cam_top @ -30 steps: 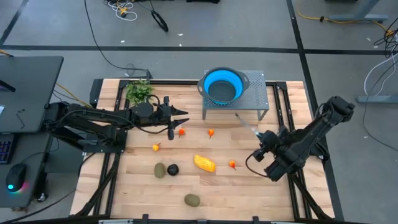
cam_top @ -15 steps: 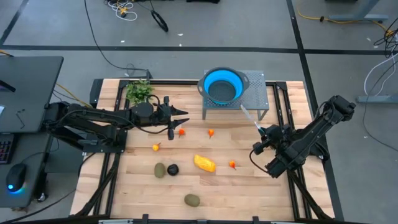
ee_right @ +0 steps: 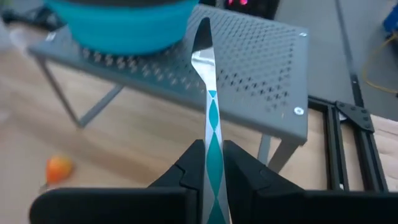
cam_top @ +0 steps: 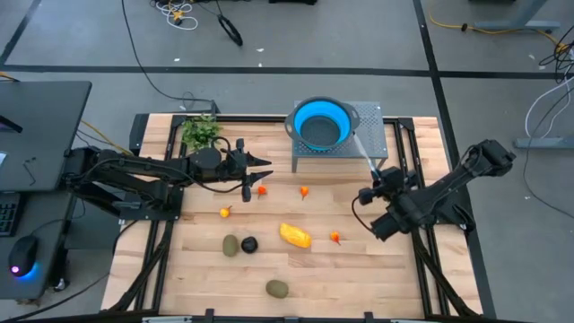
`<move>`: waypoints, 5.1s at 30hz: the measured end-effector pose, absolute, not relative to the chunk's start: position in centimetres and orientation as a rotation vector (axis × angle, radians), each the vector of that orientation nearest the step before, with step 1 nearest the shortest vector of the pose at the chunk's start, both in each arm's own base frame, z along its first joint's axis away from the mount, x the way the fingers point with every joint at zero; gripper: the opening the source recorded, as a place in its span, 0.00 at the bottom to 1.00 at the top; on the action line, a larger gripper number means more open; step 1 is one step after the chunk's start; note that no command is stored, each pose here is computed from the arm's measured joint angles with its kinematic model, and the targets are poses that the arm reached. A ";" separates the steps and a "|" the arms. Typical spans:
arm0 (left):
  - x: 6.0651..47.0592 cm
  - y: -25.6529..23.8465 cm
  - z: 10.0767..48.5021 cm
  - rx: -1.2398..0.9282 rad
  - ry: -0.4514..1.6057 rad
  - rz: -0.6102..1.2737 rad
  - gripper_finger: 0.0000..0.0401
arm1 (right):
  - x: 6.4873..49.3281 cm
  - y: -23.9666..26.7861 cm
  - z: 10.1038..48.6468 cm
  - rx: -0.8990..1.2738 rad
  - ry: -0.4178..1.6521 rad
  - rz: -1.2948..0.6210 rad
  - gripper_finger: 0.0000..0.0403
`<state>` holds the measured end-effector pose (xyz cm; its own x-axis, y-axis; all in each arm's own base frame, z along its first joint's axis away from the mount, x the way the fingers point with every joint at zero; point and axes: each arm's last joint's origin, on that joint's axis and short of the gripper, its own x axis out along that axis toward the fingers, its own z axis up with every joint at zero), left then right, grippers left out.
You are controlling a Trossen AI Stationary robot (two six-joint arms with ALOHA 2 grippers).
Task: Pick & Place Fruit
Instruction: Put the blue knife on the shelf
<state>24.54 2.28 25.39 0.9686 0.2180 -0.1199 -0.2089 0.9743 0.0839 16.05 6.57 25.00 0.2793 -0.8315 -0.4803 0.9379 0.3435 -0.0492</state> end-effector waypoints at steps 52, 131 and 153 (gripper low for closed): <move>24.5 2.3 25.4 0.075 0.129 0.216 0.32 | 21.2 -4.0 22.7 0.362 0.378 -1.498 0.11; 24.5 2.3 25.2 0.075 0.152 0.215 0.32 | 21.3 -4.7 22.5 0.327 0.536 -1.448 0.20; 24.5 2.3 25.2 0.072 0.154 0.215 0.32 | 17.9 3.2 24.0 0.161 0.552 -1.157 0.20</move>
